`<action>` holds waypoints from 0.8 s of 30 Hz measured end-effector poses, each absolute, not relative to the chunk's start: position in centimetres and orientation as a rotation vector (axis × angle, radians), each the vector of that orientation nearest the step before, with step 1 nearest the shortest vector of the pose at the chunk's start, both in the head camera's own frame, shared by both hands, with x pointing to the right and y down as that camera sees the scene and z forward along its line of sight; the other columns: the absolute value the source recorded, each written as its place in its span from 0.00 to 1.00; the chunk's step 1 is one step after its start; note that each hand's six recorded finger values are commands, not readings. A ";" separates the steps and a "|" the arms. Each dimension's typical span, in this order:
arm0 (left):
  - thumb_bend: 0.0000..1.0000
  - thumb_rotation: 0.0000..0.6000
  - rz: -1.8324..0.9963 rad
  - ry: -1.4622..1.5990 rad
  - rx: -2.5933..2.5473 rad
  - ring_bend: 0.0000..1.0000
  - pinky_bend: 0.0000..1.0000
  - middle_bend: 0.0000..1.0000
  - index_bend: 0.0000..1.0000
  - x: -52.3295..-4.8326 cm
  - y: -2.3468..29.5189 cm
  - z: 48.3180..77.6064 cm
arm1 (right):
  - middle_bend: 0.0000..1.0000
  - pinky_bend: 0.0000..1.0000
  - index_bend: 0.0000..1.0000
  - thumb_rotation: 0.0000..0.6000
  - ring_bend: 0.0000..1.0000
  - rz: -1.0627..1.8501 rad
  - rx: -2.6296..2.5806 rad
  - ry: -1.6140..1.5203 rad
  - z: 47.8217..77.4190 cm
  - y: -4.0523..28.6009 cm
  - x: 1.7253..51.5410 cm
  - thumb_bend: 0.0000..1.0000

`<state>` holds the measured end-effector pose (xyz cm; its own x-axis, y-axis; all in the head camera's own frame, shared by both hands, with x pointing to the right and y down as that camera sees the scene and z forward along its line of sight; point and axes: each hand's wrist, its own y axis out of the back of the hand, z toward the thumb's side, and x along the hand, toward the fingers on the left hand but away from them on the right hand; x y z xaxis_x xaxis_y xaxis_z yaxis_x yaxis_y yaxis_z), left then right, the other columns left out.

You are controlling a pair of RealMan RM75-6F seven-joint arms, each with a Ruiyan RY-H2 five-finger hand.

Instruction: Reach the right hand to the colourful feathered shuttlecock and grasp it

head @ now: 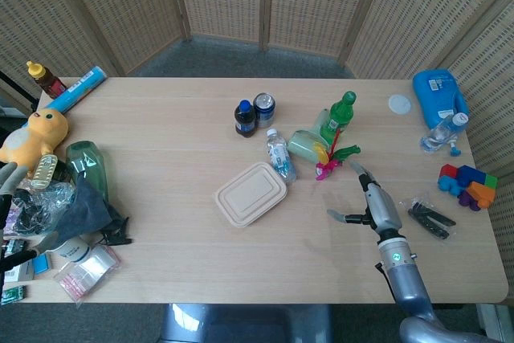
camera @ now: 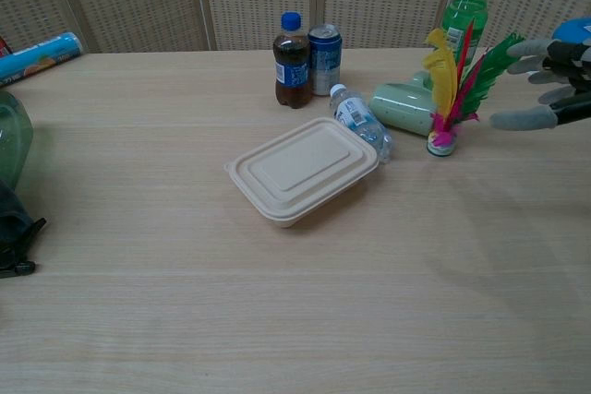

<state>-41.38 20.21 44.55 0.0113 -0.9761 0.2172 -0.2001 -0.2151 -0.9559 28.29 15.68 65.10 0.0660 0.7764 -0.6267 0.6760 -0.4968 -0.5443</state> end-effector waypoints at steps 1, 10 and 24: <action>0.00 1.00 -1.277 1.255 -1.518 0.00 0.00 0.00 0.00 -41.4 20.2 44.5 | 0.00 0.00 0.00 0.81 0.00 1.430 -2.211 -1.521 65.5 15.3 28.3 0.00; 0.00 1.00 -1.289 1.241 -1.519 0.00 0.00 0.00 0.00 -41.4 20.3 44.9 | 0.00 0.00 0.00 0.80 0.00 1.528 -2.168 -1.559 68.2 13.8 29.4 0.00; 0.00 1.00 -1.315 1.219 -1.516 0.00 0.00 0.00 0.00 -41.5 20.4 45.8 | 0.00 0.00 0.00 0.72 0.00 1.662 -2.142 -1.596 71.7 13.8 30.3 0.00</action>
